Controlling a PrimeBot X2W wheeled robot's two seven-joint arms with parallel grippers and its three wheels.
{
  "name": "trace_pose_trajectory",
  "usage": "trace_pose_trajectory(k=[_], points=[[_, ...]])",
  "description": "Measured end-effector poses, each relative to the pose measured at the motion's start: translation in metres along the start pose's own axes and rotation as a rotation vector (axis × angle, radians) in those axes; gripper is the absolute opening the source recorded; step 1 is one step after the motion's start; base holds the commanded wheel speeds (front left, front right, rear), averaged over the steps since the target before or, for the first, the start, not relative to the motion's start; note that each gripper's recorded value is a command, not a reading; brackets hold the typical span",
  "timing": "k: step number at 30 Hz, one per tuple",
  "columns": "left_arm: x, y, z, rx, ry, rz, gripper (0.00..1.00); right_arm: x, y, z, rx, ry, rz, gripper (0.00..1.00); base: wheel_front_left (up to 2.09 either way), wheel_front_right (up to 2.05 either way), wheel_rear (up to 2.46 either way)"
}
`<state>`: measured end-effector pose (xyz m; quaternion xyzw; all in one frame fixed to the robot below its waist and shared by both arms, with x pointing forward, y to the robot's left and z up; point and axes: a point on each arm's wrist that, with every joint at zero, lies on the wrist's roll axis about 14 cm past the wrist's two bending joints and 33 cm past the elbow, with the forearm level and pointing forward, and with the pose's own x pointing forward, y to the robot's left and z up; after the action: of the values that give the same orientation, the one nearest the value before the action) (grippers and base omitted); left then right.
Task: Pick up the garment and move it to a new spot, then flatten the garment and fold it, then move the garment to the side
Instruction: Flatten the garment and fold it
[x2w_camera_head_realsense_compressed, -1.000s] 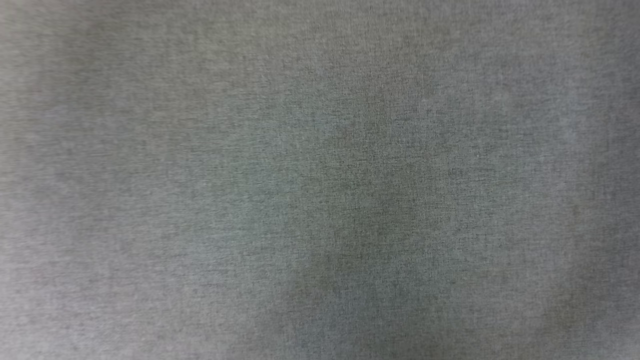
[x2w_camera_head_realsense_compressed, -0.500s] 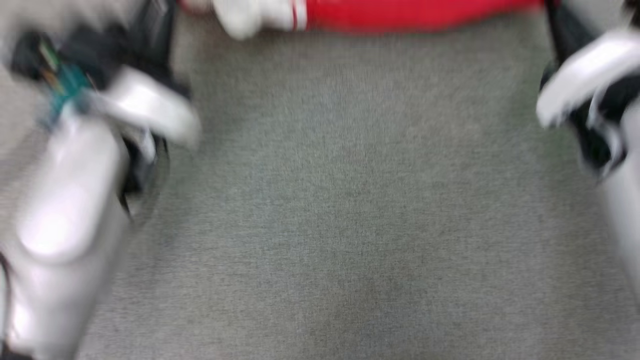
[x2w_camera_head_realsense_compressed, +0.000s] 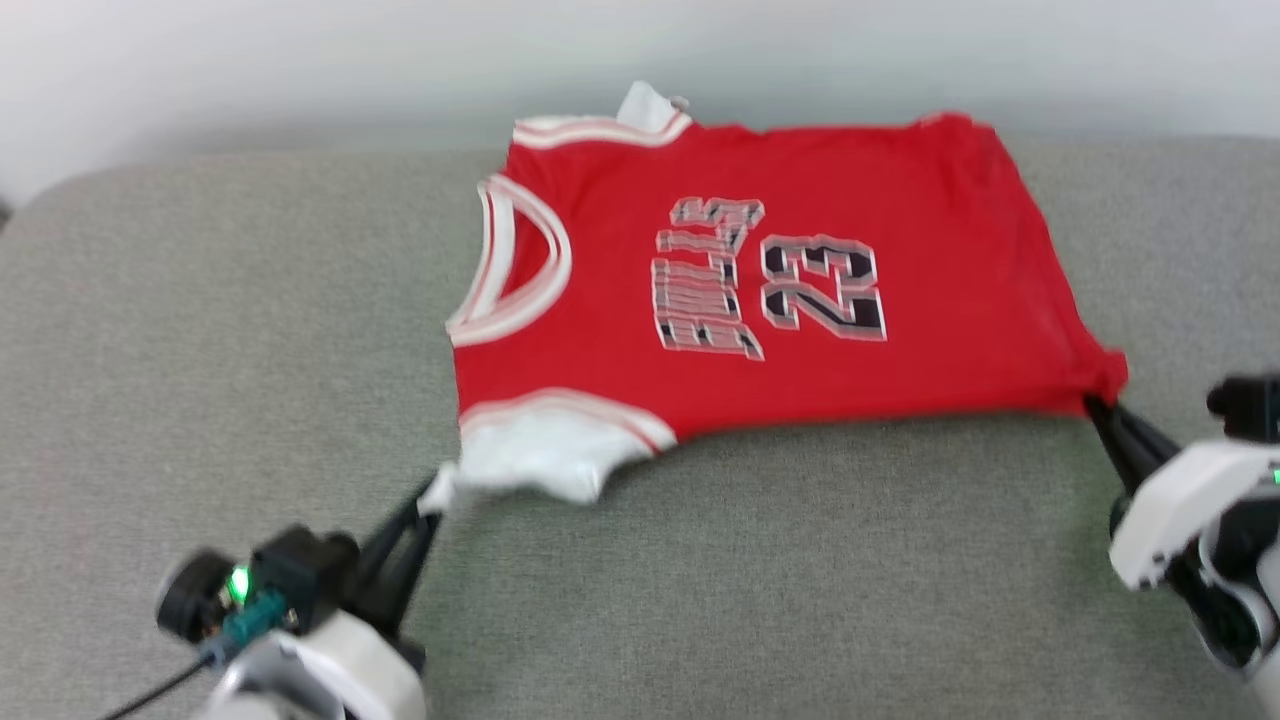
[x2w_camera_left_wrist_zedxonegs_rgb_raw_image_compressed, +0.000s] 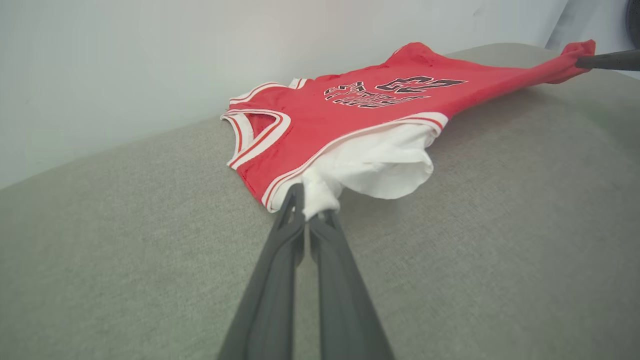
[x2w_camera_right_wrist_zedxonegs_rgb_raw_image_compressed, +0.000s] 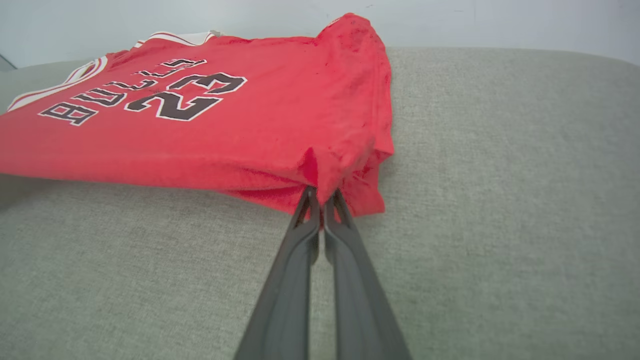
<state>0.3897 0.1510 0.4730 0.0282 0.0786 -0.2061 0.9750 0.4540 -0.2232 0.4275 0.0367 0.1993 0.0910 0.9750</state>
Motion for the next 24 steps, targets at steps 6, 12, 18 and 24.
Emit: trace_pose_trajectory(k=[6,12,18,24], points=[[-0.052,-0.042,-0.024,-0.106,0.134,-0.069,0.0,-0.041,-0.004,-0.026,0.037,0.059,-0.006,0.0,0.0,0.0,0.0],[-0.087,-0.08,-0.03,-0.175,0.185,-0.139,0.0,-0.075,-0.003,-0.041,0.072,0.096,0.002,0.0,0.0,0.0,0.0],[-0.1,-0.101,-0.042,-0.218,0.254,-0.186,0.0,-0.097,-0.002,-0.059,0.13,0.158,-0.01,0.0,0.0,0.0,0.0],[-0.081,-0.085,-0.016,-0.149,0.139,-0.184,0.0,-0.101,0.001,-0.054,0.136,0.16,-0.018,0.0,0.0,0.0,0.0]])
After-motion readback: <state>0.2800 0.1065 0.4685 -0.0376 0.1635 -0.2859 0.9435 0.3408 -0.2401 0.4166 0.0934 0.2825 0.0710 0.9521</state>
